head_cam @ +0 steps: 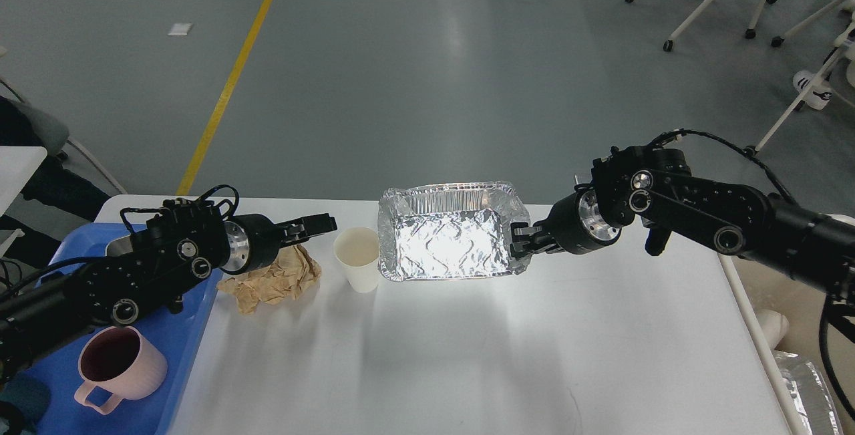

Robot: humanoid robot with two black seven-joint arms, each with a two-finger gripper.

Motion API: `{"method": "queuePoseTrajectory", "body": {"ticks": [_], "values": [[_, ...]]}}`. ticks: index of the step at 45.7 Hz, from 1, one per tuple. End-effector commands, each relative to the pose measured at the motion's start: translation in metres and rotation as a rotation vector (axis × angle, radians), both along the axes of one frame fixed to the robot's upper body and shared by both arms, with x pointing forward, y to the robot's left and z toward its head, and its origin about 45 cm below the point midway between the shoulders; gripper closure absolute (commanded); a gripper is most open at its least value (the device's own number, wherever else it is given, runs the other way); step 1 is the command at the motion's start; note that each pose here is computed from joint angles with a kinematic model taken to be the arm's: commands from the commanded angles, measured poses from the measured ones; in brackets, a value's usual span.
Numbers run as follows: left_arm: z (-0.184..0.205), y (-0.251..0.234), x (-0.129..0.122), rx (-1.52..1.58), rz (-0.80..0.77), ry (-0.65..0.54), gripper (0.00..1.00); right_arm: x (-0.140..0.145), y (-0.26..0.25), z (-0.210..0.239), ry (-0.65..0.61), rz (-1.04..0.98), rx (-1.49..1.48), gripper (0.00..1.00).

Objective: Tidy desktop
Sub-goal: 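Reach the left gripper to the white paper cup and grasp it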

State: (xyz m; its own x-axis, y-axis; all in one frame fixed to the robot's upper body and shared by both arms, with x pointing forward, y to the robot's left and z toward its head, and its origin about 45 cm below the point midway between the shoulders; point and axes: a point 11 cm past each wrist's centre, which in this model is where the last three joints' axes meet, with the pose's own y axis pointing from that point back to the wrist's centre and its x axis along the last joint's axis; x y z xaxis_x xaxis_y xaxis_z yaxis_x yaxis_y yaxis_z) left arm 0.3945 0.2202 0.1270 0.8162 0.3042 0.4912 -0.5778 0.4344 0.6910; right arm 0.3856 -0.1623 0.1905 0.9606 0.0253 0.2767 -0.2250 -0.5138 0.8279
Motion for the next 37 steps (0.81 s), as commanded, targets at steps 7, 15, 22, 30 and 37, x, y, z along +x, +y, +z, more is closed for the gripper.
{"method": "queuePoseTrajectory", "body": {"ticks": [7, 15, 22, 30, 37], "values": [[-0.015, -0.011, -0.012, 0.042, -0.058, 0.023, 0.28, 0.002, 0.001, 0.001, -0.01, -0.009, 0.006, 1.0], [-0.018, -0.007, -0.011, 0.055, -0.046, 0.028, 0.42, 0.003, 0.003, 0.004, -0.016, -0.01, 0.015, 1.0], [-0.027, -0.014, -0.01, 0.06, -0.038, 0.045, 0.59, 0.003, 0.002, 0.004, -0.017, -0.013, 0.016, 1.0], [-0.034, -0.012, -0.011, 0.082, -0.036, 0.058, 0.71, 0.004, 0.002, 0.005, -0.018, -0.015, 0.019, 1.0], [-0.035, -0.032, -0.014, 0.052, -0.064, 0.069, 0.96, 0.004, 0.004, 0.005, -0.02, -0.013, 0.021, 1.0]]}}
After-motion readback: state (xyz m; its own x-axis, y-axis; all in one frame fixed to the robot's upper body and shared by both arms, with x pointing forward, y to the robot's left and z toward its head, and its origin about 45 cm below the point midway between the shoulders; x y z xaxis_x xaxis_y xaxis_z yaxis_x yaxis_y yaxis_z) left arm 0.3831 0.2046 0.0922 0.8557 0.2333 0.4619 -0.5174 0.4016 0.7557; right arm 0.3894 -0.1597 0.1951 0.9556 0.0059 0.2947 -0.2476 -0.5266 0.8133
